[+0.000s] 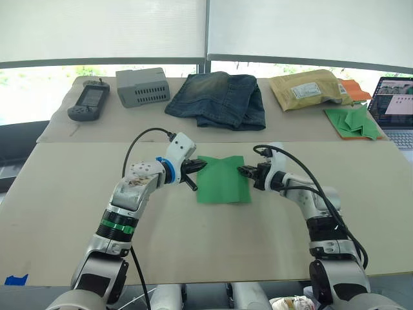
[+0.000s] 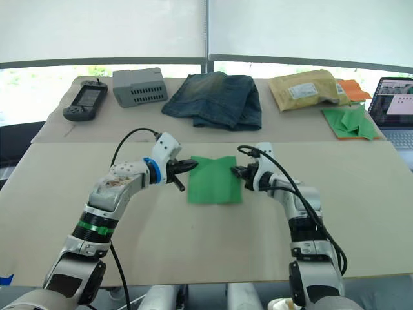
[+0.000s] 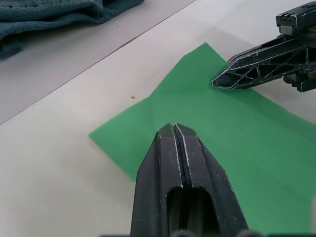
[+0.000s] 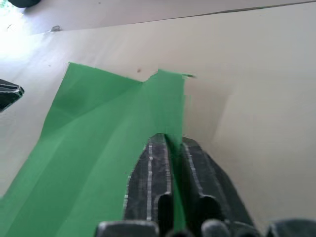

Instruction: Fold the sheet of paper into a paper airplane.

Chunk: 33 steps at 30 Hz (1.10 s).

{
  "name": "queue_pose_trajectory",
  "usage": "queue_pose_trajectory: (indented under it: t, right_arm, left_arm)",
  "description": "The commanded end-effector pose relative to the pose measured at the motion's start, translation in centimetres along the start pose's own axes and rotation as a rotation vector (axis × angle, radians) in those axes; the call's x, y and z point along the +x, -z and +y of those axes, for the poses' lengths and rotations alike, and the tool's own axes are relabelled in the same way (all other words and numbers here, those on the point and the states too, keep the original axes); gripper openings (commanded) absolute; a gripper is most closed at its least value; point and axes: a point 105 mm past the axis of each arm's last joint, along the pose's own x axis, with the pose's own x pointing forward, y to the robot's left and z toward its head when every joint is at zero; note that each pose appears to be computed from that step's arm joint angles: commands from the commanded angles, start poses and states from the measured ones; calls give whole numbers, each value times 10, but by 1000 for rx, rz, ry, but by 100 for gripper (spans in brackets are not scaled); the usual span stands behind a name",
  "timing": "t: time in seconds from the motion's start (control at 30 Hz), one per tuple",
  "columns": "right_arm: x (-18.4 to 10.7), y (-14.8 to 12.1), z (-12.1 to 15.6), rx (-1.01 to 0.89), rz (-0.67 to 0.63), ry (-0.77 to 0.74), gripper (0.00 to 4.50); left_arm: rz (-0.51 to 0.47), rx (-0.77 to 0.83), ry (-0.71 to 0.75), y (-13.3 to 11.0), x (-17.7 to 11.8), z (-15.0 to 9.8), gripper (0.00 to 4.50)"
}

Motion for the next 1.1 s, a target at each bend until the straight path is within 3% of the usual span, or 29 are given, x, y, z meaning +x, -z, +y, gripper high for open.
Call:
queue_pose_trajectory:
  t: [0.03,0.27,0.5,1.1]
  right_arm:
    - [-7,-17,13,-23,-33,-81,3]
    - [-33,0,40,-46,89,-251,3]
    - [-56,18,51,-41,166,-294,3]
    - [-65,33,36,18,151,-159,3]
  left_arm:
    - [-20,17,71,-10,-7,-9,0]
    - [-50,55,224,-21,-14,-33,0]
    - [-35,82,353,-7,-21,-55,0]
    - [70,110,370,39,-1,-70,0]
